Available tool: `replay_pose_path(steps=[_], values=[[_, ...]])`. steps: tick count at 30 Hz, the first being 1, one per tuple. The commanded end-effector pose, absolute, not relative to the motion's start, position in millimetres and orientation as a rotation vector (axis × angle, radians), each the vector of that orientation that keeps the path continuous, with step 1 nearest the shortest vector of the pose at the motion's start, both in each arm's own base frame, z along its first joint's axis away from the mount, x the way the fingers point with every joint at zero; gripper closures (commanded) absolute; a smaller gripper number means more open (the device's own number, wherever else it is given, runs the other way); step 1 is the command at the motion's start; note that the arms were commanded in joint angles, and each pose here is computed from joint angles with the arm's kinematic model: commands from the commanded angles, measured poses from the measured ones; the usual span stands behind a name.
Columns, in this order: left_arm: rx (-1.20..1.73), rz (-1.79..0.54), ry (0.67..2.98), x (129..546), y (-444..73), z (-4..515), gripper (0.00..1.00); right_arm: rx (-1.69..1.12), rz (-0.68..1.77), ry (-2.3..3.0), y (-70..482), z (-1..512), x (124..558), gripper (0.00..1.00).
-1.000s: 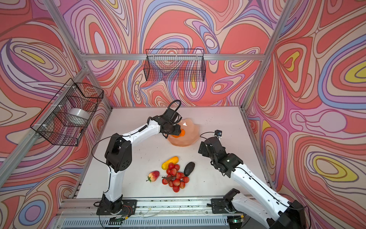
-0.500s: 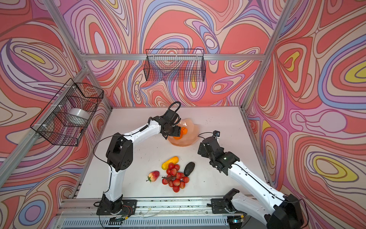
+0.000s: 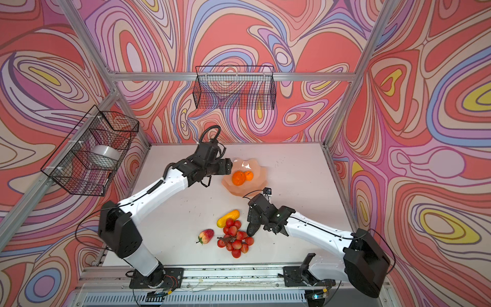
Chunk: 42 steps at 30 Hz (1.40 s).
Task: Place and organize the fake fruits in the fruit bowl
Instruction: 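Place the orange in the bowl with the left gripper and release, then grasp the dark avocado with the right gripper and drop it in the bowl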
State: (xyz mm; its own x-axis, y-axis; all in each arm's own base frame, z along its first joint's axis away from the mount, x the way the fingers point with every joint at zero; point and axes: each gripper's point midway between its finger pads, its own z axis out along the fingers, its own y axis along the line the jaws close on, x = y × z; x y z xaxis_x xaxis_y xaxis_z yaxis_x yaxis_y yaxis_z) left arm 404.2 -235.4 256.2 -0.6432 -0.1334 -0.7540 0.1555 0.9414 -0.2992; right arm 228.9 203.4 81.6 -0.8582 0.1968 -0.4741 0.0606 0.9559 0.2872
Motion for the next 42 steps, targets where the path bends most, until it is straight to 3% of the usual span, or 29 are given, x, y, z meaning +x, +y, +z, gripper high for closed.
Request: replay_pose_path(steps=[1,7,13,19,24,30,42], values=[[-0.128,-0.484,2.151,398,-200,260,0.11,0.322,0.351,2.599,209,62,217,0.14],[-0.250,-0.484,2.169,362,-148,240,0.09,0.356,0.265,2.637,221,40,209,0.17],[-0.246,-0.407,2.189,341,-126,223,0.08,0.303,0.215,2.616,231,49,217,0.43],[-0.165,-0.511,2.173,331,-137,225,0.08,0.271,0.157,2.536,220,80,227,0.58],[-0.081,-0.599,2.134,324,-149,237,0.07,0.223,0.178,2.365,213,143,249,0.59],[0.071,-0.811,2.122,306,-179,242,0.07,0.209,0.226,2.304,198,183,310,0.59],[0.132,-0.867,2.290,275,-184,200,0.09,0.134,0.215,2.416,205,138,429,0.58]])
